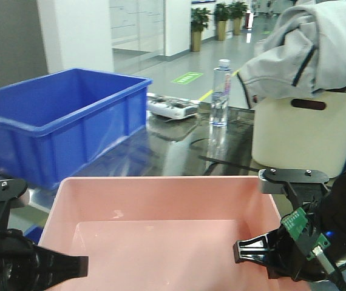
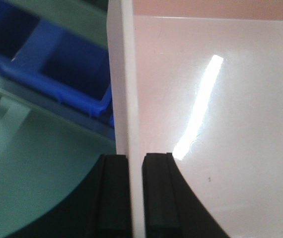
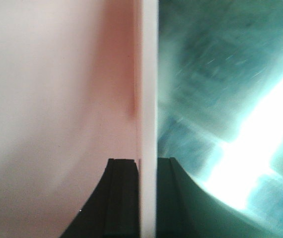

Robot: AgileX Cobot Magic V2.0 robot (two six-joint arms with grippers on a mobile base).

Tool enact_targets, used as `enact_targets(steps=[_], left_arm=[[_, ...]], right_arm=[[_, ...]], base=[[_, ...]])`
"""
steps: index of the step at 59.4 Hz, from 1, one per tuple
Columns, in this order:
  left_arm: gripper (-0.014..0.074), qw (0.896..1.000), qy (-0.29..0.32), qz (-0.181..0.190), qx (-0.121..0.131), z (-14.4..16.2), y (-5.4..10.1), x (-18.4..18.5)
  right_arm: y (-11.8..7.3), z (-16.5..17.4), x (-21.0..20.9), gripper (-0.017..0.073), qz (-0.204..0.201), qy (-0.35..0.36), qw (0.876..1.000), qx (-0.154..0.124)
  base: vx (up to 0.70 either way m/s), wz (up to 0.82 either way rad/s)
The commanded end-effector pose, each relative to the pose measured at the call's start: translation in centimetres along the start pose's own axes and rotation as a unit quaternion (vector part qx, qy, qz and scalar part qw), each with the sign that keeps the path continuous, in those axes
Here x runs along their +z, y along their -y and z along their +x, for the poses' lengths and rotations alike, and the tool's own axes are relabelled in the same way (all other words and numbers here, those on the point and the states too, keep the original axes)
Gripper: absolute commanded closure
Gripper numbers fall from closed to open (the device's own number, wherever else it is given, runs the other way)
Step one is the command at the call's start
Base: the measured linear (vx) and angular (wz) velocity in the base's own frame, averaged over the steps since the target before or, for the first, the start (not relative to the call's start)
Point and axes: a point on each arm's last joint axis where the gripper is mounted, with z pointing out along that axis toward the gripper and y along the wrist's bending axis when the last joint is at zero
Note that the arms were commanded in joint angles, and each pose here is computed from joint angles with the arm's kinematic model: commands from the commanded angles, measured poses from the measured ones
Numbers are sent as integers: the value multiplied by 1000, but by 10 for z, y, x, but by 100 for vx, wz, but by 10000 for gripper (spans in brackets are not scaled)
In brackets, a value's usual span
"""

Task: Grab pink bin and stack on right shelf
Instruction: 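Hold the lifted pink bin with both grippers while driving to the shelf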

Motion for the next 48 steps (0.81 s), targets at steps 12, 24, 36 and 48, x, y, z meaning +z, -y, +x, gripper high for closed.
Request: enact_targets(steps=[12,24,36,48], left_arm=[[552,997,62,45,1,-15,7,-18],[552,997,62,45,1,-15,7,-18],[552,997,62,45,1,-15,7,-18],[552,997,62,45,1,-15,7,-18]], right_arm=[[7,-9,-16,561,14,51,998,-15],[7,-9,-16,561,14,51,998,-15],[7,-9,-16,561,14,51,998,-15],[7,-9,-16,561,14,51,998,-15]], base=[[24,-41],[20,-46],[17,-51],[14,-50]])
